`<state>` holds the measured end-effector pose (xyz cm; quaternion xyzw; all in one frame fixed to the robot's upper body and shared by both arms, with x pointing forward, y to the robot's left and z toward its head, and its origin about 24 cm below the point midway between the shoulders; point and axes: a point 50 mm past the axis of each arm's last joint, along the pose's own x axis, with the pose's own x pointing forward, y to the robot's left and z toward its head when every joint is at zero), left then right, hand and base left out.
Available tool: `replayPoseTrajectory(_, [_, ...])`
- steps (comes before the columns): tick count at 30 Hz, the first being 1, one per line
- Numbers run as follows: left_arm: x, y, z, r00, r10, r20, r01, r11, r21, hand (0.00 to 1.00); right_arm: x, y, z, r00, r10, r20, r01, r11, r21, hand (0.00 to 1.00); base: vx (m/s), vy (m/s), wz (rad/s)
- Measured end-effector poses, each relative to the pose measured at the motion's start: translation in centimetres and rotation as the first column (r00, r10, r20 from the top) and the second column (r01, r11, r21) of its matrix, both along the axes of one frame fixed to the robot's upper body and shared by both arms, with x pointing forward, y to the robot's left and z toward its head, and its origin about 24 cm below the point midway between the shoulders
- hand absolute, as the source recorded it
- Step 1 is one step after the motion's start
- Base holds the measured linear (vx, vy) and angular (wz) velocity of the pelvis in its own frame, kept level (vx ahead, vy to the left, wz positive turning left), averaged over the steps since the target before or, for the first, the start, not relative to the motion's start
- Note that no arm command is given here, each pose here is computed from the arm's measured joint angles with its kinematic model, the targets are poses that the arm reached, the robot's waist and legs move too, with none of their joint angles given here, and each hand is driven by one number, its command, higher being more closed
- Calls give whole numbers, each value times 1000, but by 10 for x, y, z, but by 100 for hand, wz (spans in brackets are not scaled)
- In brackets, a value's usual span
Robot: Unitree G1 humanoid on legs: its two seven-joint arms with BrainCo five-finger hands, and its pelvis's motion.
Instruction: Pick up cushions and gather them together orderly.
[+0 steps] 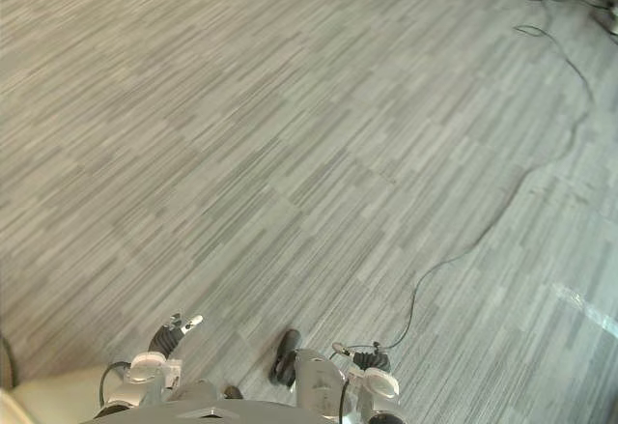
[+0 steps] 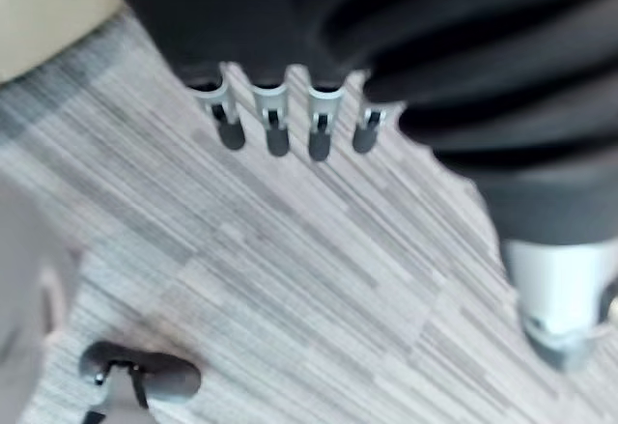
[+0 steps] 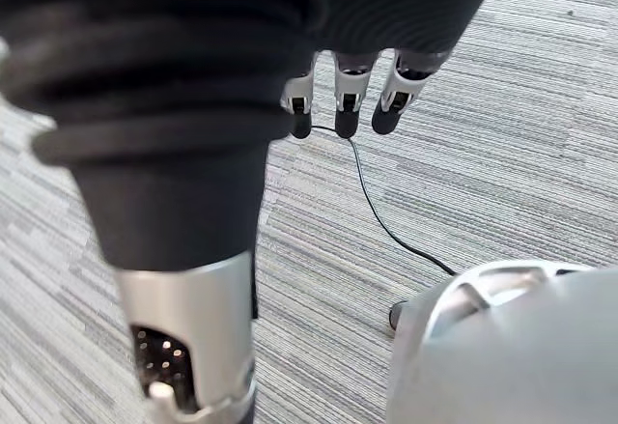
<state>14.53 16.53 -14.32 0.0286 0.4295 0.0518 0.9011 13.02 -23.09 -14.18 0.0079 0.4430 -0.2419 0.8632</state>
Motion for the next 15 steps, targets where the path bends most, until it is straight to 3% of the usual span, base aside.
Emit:
replayPoseTrajectory(9, [10,-2,7,998,-12,57,12,1000,0,0,-6,-2,-2,999,-40,-20,40,999,3,0,224,124,-77])
replayPoseTrajectory(15, [15,7,11,995,7,97,-7,1000,8,0,0,13,-4,1000,-29,-12,29,999,44,0,538,291,-42])
